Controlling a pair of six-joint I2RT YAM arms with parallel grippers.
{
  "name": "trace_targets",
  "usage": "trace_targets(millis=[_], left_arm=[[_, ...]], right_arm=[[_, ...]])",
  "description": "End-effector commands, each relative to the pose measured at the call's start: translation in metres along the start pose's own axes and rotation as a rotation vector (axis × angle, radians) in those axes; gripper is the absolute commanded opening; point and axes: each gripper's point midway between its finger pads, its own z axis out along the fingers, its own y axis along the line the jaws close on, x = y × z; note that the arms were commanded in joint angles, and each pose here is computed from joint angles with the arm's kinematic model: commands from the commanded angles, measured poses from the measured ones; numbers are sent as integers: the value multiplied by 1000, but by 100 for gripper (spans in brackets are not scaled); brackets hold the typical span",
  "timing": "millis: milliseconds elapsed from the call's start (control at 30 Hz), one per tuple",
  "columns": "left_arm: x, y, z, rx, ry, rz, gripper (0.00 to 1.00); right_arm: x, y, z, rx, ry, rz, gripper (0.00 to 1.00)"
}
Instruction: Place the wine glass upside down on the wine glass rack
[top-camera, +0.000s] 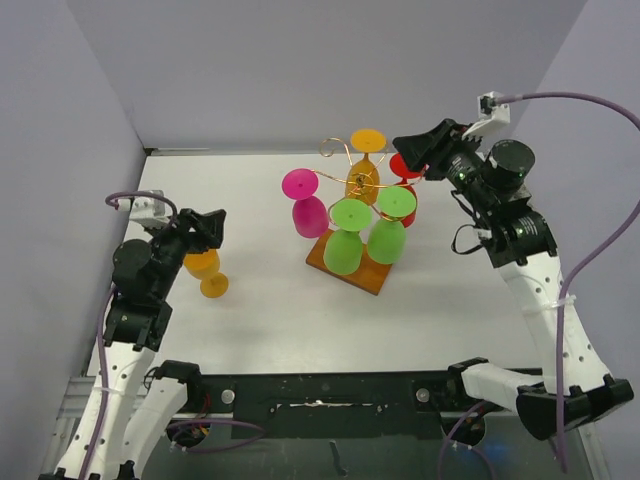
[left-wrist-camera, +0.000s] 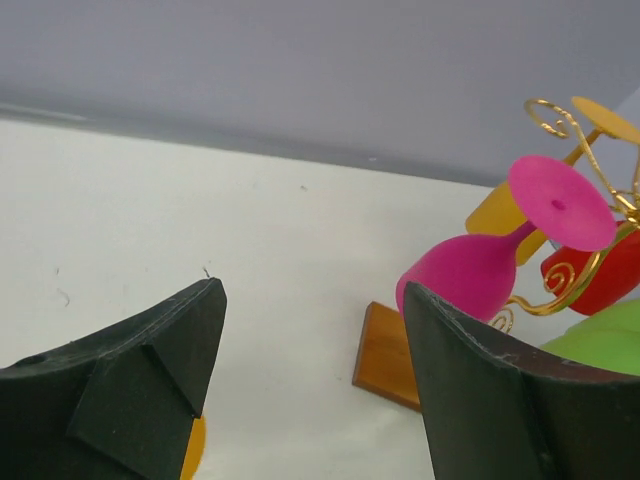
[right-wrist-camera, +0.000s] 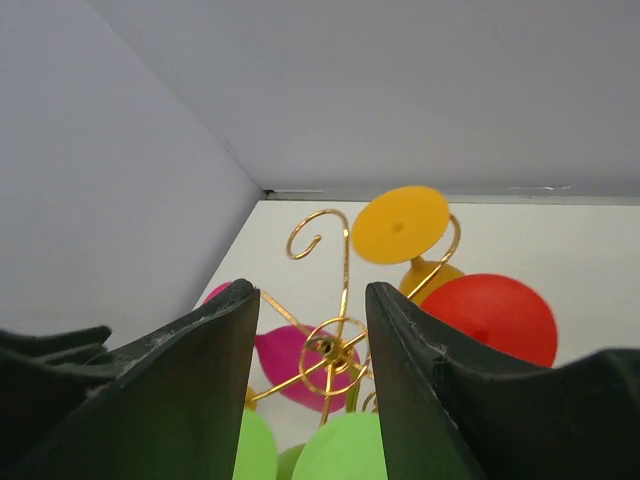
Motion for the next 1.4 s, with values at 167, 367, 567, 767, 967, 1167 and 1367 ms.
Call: trace_targets(millis=[167, 367, 567, 767, 967, 1167, 1367], left_arm=[[57, 38, -8, -278, 371, -110, 60], [87, 68, -9, -449, 511, -93, 47], [101, 83, -9, -513, 548, -73, 45], [123, 83, 5, -487, 624, -80, 30], [125, 85, 11, -483, 631, -70, 26], [125, 87, 9, -482, 636, -43, 2], [112, 86, 5, -482, 607, -14, 0]], right_arm=[[35, 50, -33, -146, -16, -162, 47], [56, 69, -37, -225, 17, -191, 44], [61, 84, -41, -278, -10, -198, 44], [64, 95, -40, -304, -17, -206, 42], [67, 104, -40, -321, -19, -210, 40], [72, 108, -36, -314, -10, -210, 40], [74, 112, -33, -301, -7, -199, 40]])
